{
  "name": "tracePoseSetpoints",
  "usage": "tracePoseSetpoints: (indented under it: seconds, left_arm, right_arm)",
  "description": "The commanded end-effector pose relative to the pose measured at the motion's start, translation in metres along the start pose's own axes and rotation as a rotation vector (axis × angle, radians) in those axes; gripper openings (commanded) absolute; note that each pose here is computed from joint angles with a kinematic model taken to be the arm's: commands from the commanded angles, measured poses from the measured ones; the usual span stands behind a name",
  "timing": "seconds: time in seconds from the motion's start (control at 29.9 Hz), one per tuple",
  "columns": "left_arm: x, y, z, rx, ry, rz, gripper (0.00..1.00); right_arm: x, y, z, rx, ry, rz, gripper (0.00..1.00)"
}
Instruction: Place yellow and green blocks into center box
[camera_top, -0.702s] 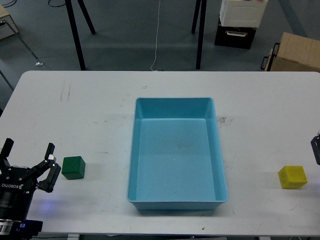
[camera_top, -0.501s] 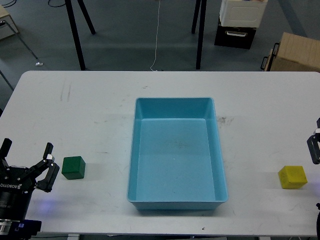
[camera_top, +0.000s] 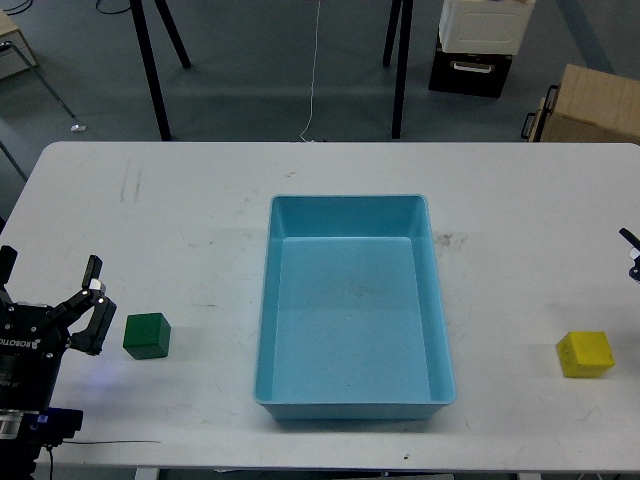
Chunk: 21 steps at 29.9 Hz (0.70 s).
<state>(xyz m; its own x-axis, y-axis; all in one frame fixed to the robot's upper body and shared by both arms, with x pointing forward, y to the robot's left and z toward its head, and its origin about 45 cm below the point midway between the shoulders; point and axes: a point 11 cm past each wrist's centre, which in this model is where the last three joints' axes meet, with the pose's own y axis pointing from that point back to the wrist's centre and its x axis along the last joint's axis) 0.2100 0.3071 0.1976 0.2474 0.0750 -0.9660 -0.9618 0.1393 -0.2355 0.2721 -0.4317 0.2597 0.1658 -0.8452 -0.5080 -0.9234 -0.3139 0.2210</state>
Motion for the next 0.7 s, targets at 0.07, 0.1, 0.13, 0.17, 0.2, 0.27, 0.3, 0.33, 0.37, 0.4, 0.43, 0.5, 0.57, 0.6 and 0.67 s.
tracePoseSetpoints:
  seconds: [0.07,0.1,0.13,0.17,0.2,0.27,0.3,0.33,0.37,0.4,0.43,0.5,0.57,0.6,0.67]
  left_arm:
    - [-0.001,-0.005,-0.002,0.01,0.001,-0.011,1.0]
    - [-0.001,-0.005,-0.002,0.011,0.001,-0.012,1.0]
    - [-0.002,-0.006,-0.002,0.012,0.0,-0.015,1.0]
    - [-0.002,-0.007,-0.003,0.014,0.0,-0.018,1.0]
    - [-0.003,-0.008,-0.003,0.016,0.0,-0.021,1.0]
    - [-0.002,-0.008,-0.003,0.018,-0.001,-0.02,1.0]
    - [-0.002,-0.008,-0.004,0.02,-0.001,-0.02,1.0]
    - [-0.002,-0.008,-0.006,0.025,0.003,-0.02,1.0]
    - [-0.002,-0.009,-0.009,0.033,0.009,-0.019,1.0]
    - [-0.001,-0.009,-0.013,0.043,0.017,-0.018,1.0]
    - [0.0,-0.009,-0.016,0.048,0.022,-0.018,1.0]
    - [0.0,-0.009,-0.017,0.05,0.024,-0.016,1.0]
    - [0.0,-0.009,-0.017,0.051,0.024,-0.014,1.0]
    - [0.0,-0.009,-0.017,0.054,0.025,-0.014,1.0]
    - [0.001,-0.009,-0.021,0.064,0.033,-0.014,1.0]
  right_arm:
    - [-0.002,-0.034,-0.019,-0.202,0.443,-0.018,1.0]
    - [-0.003,-0.041,-0.018,-0.233,0.51,-0.029,1.0]
    - [-0.006,-0.048,-0.019,-0.262,0.582,-0.041,1.0]
    - [-0.01,-0.056,-0.018,-0.294,0.65,-0.059,1.0]
    - [-0.015,-0.063,-0.014,-0.333,0.72,-0.083,1.0]
    - [-0.022,-0.071,-0.003,-0.442,0.853,-0.124,1.0]
    - [-0.023,-0.073,0.0,-0.5,0.921,-0.132,1.0]
    - [-0.024,-0.075,0.004,-0.571,1.002,-0.144,1.0]
    - [-0.025,-0.077,0.007,-0.64,1.073,-0.154,1.0]
    - [-0.025,-0.077,0.012,-0.717,1.141,-0.172,1.0]
    - [-0.024,-0.077,0.016,-0.787,1.2,-0.19,1.0]
    - [-0.027,-0.077,0.017,-0.884,1.294,-0.226,1.0]
    - [-0.029,-0.079,0.017,-0.95,1.377,-0.235,1.0]
    - [-0.028,-0.079,0.021,-0.988,1.414,-0.241,1.0]
    - [-0.027,-0.075,0.038,-1.06,1.447,-0.276,1.0]
